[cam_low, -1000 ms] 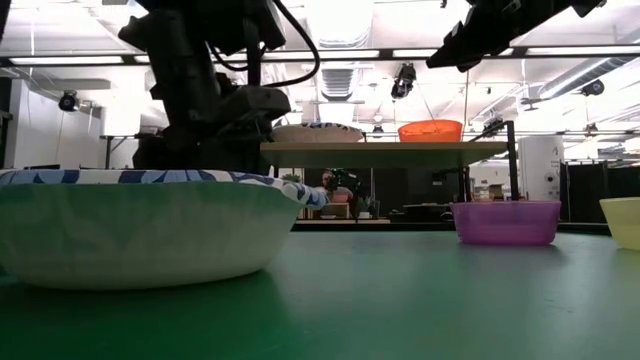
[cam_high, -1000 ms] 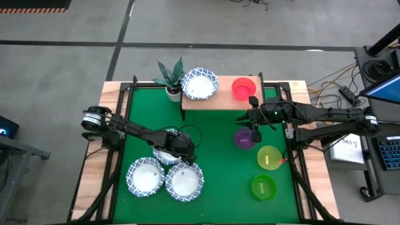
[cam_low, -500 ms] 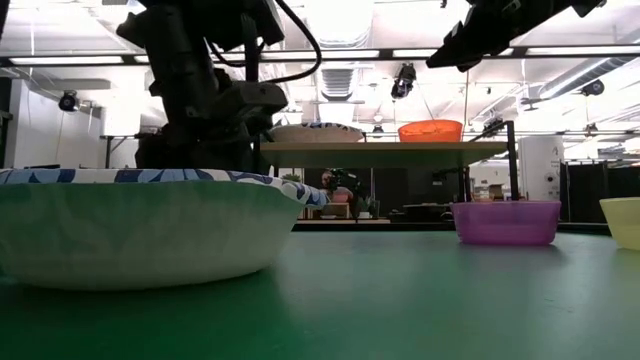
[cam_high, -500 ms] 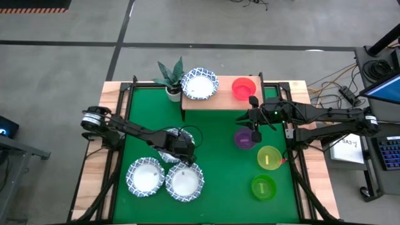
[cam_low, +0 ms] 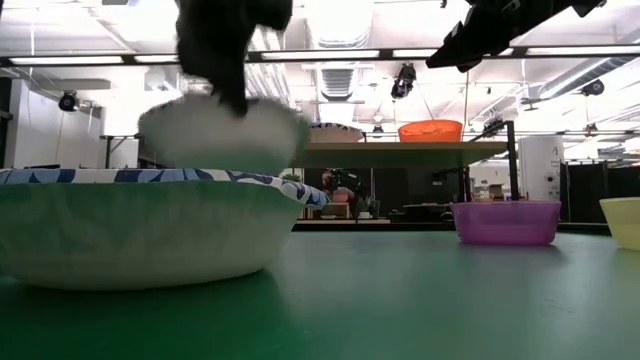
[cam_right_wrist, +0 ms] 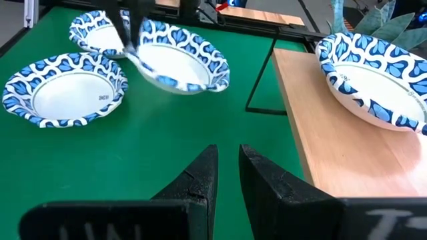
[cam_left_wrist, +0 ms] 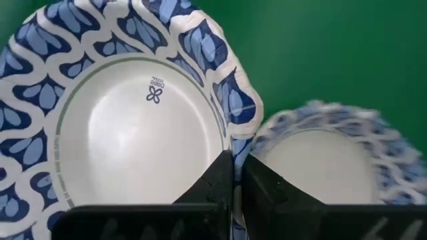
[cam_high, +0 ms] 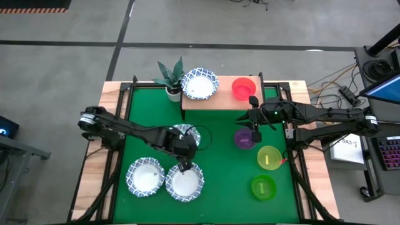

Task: Place and stack bowls onto a shelf
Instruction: Stack the white patterned bowl on top of the white patterned bowl on the shelf

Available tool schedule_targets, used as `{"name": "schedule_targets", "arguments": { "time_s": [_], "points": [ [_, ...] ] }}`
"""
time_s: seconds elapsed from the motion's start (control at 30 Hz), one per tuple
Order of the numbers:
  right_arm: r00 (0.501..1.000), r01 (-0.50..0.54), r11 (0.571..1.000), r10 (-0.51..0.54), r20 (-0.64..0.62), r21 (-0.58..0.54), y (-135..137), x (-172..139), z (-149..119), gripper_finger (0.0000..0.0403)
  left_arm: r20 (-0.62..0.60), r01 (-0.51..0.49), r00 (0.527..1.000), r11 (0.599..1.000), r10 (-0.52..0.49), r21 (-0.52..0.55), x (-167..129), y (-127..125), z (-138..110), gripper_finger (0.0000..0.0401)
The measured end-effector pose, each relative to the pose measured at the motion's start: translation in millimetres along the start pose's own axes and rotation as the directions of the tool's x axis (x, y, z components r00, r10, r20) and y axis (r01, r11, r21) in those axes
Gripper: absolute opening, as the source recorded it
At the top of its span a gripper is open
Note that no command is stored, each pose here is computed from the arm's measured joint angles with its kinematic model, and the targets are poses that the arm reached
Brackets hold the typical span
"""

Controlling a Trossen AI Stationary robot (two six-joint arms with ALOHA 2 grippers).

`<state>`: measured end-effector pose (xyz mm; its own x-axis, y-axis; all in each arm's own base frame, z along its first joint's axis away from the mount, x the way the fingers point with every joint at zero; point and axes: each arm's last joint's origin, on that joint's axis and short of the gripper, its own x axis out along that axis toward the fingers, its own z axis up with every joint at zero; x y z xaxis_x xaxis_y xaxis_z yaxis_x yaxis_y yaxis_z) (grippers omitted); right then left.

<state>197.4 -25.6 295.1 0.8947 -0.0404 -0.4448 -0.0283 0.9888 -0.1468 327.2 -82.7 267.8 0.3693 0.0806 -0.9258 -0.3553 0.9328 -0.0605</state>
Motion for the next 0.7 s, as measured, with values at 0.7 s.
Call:
{"name": "schedule_targets", "arguments": {
  "time_s": [0.7],
  "points": [
    [1.000, 0.000, 1.000, 0.000, -0.001, 0.007, 0, 0, 0, 0.0052, 0.356, -0.335, 0.921, 0.793, 0.160, 0.509, -97, 35, 73, 0.0000]
  ]
}}
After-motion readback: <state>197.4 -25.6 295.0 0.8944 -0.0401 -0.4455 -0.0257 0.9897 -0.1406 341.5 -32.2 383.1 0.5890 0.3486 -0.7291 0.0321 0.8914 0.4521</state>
